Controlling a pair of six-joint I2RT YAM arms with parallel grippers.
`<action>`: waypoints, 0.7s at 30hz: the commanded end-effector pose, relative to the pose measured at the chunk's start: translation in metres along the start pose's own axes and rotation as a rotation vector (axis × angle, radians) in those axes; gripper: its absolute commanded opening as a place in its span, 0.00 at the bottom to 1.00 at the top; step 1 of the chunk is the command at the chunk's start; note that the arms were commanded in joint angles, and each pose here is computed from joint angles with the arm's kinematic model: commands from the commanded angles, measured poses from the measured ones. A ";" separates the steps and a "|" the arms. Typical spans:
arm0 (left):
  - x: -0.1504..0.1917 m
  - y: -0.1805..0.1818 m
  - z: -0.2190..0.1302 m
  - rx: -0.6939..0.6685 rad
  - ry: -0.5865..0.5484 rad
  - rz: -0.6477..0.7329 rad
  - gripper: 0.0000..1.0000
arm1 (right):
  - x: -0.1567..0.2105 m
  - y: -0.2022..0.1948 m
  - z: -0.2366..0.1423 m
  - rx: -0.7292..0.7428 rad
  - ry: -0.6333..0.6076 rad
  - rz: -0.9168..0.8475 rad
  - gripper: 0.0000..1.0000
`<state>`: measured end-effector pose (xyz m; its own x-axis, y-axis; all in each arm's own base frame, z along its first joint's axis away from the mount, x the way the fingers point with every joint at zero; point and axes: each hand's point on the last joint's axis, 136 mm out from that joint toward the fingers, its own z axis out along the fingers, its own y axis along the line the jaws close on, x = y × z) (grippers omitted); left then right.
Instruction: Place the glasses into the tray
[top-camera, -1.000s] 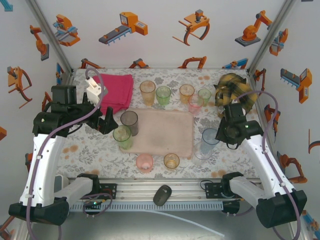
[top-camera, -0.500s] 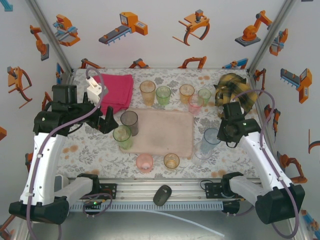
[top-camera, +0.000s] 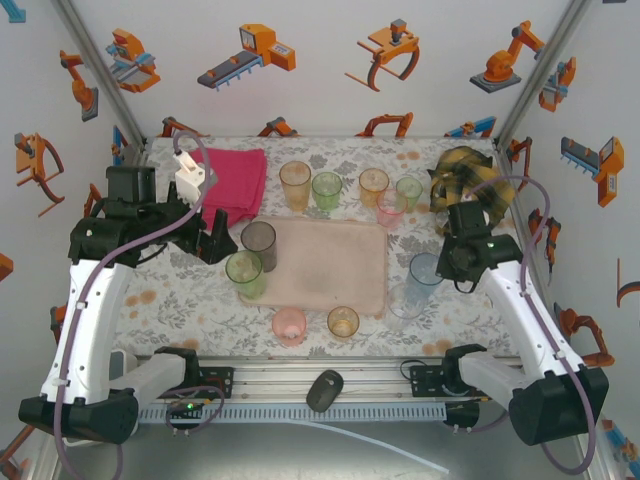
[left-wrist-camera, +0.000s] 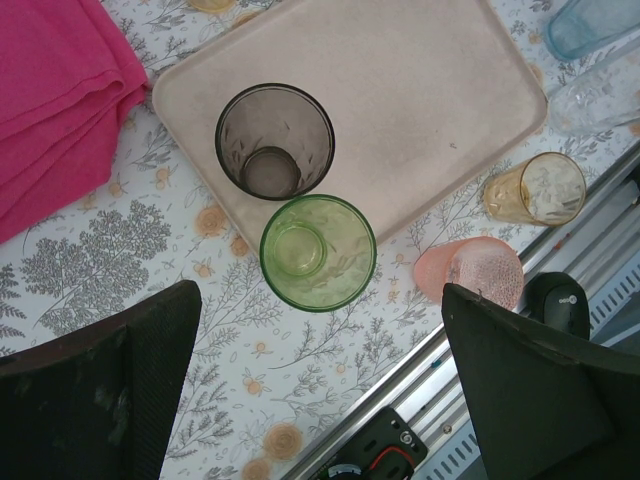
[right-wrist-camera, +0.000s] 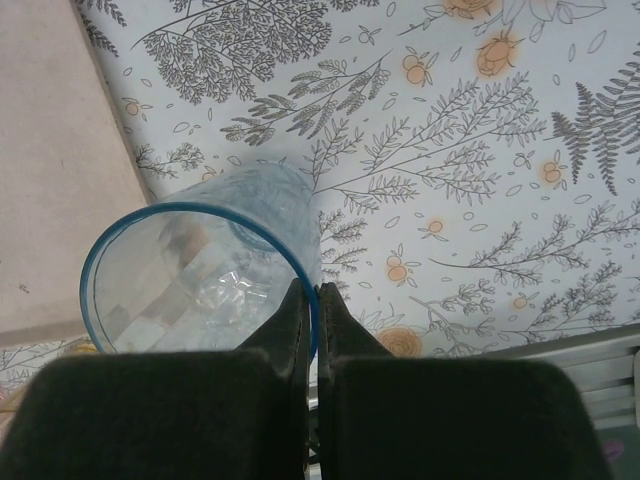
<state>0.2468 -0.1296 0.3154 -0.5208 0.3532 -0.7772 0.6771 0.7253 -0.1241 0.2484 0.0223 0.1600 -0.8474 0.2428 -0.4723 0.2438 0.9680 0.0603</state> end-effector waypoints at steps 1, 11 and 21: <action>-0.013 -0.001 -0.009 -0.015 -0.043 0.015 0.99 | -0.019 -0.004 -0.020 0.021 -0.060 -0.021 0.00; -0.016 0.015 -0.013 -0.101 -0.047 -0.008 0.99 | -0.056 0.008 -0.055 -0.018 -0.123 -0.051 0.00; -0.016 0.036 -0.017 -0.193 -0.054 -0.064 0.98 | -0.103 0.042 -0.068 -0.117 -0.155 -0.058 0.00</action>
<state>0.2677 -0.1014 0.3211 -0.5446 0.3044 -0.7816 0.5506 0.8326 -0.0594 0.3028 0.0364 0.2492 -0.7985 0.1869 -0.5722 0.1633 0.9822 0.0929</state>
